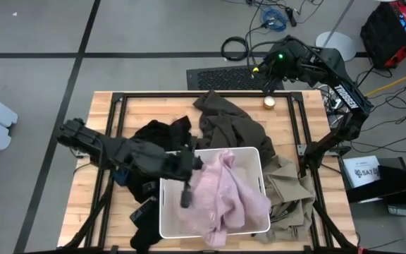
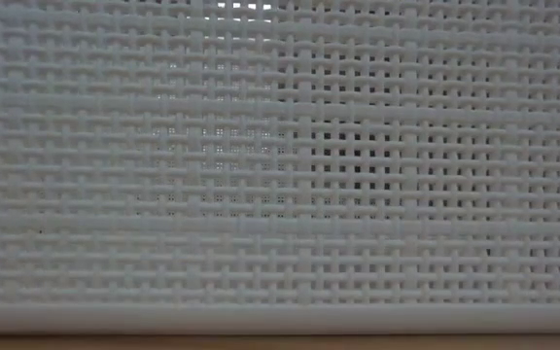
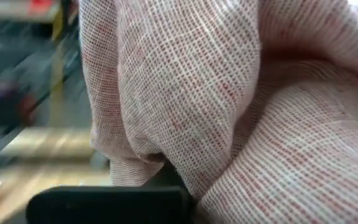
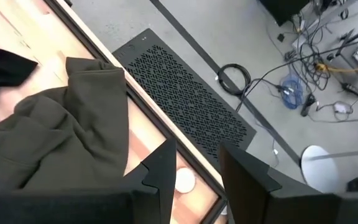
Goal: Sort clothes
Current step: Put the pink polo shirt into the white bin, then move the laundry bin to the top center of the table
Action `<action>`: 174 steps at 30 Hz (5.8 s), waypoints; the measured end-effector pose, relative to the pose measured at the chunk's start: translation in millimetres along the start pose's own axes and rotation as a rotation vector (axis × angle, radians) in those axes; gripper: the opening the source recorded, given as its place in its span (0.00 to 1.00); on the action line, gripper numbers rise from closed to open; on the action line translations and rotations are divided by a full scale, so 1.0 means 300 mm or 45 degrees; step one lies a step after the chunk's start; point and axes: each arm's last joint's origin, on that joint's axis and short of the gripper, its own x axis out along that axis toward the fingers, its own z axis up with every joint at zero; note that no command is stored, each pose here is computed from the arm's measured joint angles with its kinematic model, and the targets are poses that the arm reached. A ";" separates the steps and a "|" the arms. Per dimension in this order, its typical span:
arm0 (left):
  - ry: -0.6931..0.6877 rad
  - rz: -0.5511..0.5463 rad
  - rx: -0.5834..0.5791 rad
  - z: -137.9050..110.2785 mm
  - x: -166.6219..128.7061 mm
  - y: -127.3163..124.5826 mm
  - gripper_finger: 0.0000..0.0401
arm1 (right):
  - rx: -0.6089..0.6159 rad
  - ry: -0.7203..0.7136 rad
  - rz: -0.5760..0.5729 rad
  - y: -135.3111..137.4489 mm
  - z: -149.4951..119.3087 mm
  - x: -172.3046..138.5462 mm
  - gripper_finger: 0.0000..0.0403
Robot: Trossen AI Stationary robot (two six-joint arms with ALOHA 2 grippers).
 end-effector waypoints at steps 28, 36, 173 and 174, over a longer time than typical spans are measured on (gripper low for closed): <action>1.286 0.100 -0.199 -0.688 0.233 0.073 0.05 | -0.099 -0.251 0.377 0.028 0.060 -0.009 0.27; 1.542 0.053 -0.045 -0.760 0.239 0.172 0.07 | -0.053 -0.229 0.384 0.028 0.056 -0.009 0.27; 1.095 0.955 -0.404 0.011 -0.593 1.030 0.05 | 0.271 0.068 0.323 -0.164 -0.095 0.369 0.15; 1.092 0.973 -0.402 0.014 -0.609 1.040 0.05 | 0.270 0.081 0.326 -0.161 -0.098 0.368 0.15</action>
